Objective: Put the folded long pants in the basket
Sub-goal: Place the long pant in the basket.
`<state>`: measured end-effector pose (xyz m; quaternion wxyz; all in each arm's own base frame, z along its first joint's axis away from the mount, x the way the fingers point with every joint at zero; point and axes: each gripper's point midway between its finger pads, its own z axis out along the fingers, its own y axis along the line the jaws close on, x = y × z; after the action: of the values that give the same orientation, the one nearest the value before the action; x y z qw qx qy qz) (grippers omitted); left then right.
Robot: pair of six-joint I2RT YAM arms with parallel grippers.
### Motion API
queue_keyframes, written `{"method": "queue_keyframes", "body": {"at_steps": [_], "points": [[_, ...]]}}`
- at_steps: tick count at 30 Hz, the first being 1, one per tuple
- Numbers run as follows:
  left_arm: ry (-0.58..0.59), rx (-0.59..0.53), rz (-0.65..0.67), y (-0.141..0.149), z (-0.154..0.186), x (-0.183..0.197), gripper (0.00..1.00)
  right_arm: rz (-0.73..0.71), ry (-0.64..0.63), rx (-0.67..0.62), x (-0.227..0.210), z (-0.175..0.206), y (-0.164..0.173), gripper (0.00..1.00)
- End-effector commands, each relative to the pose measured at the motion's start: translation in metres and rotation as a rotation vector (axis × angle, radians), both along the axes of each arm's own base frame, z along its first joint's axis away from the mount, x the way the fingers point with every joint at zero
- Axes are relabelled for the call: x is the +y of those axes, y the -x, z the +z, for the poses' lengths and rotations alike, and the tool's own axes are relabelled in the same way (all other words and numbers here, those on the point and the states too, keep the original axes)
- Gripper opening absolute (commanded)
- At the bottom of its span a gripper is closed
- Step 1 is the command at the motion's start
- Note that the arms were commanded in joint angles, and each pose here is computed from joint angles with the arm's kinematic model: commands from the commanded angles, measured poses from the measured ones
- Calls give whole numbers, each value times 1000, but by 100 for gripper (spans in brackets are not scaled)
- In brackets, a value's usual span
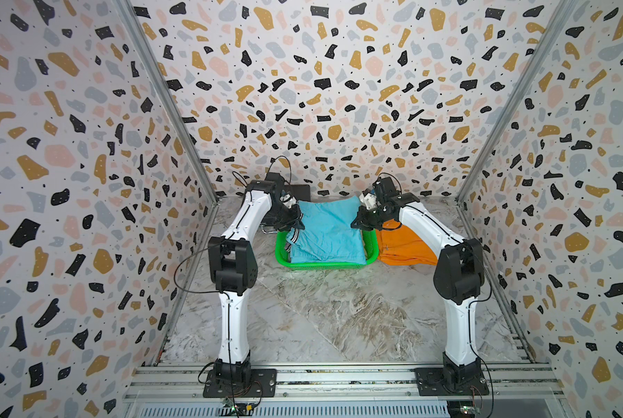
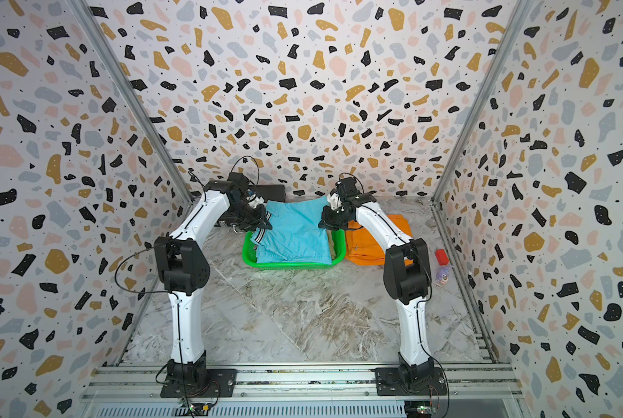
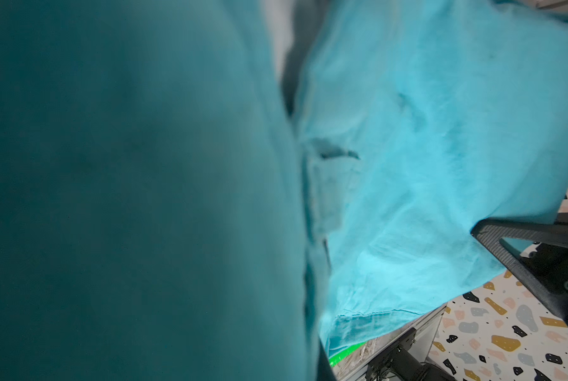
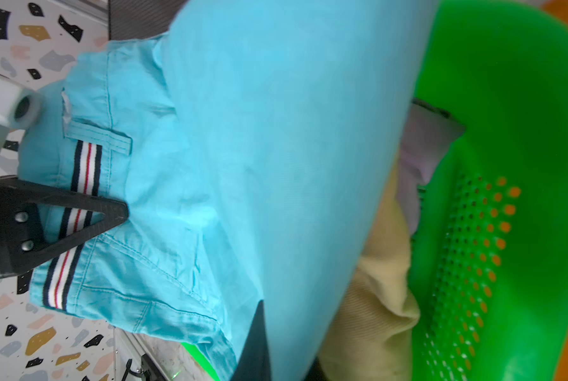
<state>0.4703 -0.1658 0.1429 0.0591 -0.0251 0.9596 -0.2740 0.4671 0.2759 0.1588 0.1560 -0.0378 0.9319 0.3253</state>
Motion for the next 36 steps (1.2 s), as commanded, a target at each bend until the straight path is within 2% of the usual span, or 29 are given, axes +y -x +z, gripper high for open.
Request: {"method": "queue_keyframes", "body": {"at_steps": [1, 7, 12, 16, 20, 21, 25, 27, 29, 31, 34, 36], "points": [[1, 9, -14, -10, -15, -1, 0, -16, 41, -36, -14, 3, -8, 0], [-61, 83, 8, -4, -56, 8, 0, -10, 146, -7, -28, -38, -4, 0], [-115, 86, 16, 2, -58, 19, 0, 2, 172, 19, -30, -57, 1, 0], [-196, 103, 44, 13, -62, 38, 0, 13, 277, -7, -39, -71, 7, 0], [-209, 138, 81, 23, -65, 51, 0, 45, 329, 0, -35, -87, 15, 0], [-215, 134, 86, 24, -64, 53, 0, 50, 331, 3, -33, -88, 16, 3], [-214, 80, 102, 22, -48, 56, 1, 34, 340, -43, -35, -70, 13, 26], [-173, 42, 100, 21, -28, 49, 34, 27, 335, -89, -37, -45, 12, 40], [-146, -15, 110, 20, 1, 47, 50, 17, 315, -130, -38, -17, 13, 52], [-129, -80, 133, 22, 33, 47, 64, 6, 292, -166, -40, 12, 20, 59], [-105, -135, 158, 36, 67, 48, 67, 1, 228, -176, -40, 43, 39, 60], [-98, -135, 174, 49, 75, 50, 63, 11, 156, -150, -35, 53, 57, 58]]}}
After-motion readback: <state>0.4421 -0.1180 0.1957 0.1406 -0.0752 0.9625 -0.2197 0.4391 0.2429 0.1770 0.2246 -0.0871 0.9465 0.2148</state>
